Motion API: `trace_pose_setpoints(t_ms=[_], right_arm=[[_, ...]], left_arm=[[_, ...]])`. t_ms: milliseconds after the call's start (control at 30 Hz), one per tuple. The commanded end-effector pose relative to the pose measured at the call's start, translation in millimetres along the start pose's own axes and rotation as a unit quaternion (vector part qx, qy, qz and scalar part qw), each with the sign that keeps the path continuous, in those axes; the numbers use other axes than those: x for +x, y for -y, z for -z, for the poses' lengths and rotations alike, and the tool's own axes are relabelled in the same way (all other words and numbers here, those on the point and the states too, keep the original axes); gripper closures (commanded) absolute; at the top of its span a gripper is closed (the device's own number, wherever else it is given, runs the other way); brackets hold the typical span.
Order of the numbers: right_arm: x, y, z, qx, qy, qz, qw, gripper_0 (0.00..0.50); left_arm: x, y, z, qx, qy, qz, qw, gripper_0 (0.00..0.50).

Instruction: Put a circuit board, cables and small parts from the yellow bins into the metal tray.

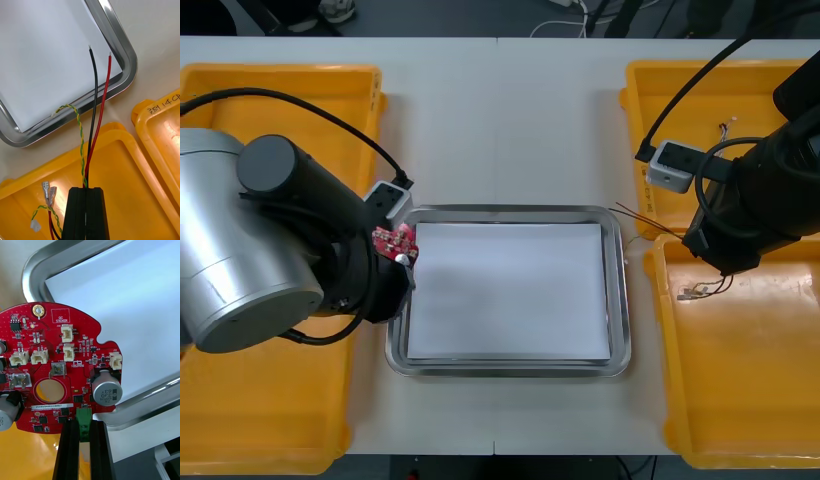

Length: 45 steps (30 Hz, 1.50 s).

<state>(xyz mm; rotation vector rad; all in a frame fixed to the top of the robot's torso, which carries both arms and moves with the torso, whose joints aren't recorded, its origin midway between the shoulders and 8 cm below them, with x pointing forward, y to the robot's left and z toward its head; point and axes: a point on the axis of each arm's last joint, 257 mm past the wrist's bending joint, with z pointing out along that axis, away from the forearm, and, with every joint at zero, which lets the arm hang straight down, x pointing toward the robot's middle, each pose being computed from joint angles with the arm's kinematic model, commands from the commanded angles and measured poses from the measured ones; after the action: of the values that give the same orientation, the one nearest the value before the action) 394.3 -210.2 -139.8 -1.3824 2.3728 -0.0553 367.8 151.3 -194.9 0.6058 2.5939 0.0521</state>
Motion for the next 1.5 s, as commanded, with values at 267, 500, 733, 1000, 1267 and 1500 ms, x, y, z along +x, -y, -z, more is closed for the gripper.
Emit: trace_pose_setpoints(t_ms=[267,500,733,1000,1267,1500], right_arm=[[-15.9,-0.8,10.5,0.016,0.014,0.04,0.999,0.5],[-15.1,0.2,10.0,0.017,0.013,0.038,0.999,0.5],[-14.9,0.9,10.0,0.018,0.012,0.037,0.999,0.5],[-15.3,2.6,10.8,0.021,0.013,0.036,0.999,0.5],[-14.8,1.7,10.0,0.02,0.012,0.037,0.999,0.5],[-14.9,1.3,10.0,0.019,0.012,0.037,0.999,0.5]], left_arm=[[-14.5,40.2,-12.8,0.008,-0.007,0.0,0.9999,0.5],[-6.8,55.7,-33.5,0.014,-0.02,-0.019,0.9995,0.5],[3.0,71.2,-45.1,0.019,-0.024,-0.041,0.9987,0.5],[17.8,79.8,-53.3,0.019,-0.039,-0.059,0.9973,0.5],[20.6,85.8,-68.8,0.019,-0.038,-0.064,0.9971,0.5],[21.4,88.8,-79.2,0.019,-0.036,-0.066,0.997,0.5]])
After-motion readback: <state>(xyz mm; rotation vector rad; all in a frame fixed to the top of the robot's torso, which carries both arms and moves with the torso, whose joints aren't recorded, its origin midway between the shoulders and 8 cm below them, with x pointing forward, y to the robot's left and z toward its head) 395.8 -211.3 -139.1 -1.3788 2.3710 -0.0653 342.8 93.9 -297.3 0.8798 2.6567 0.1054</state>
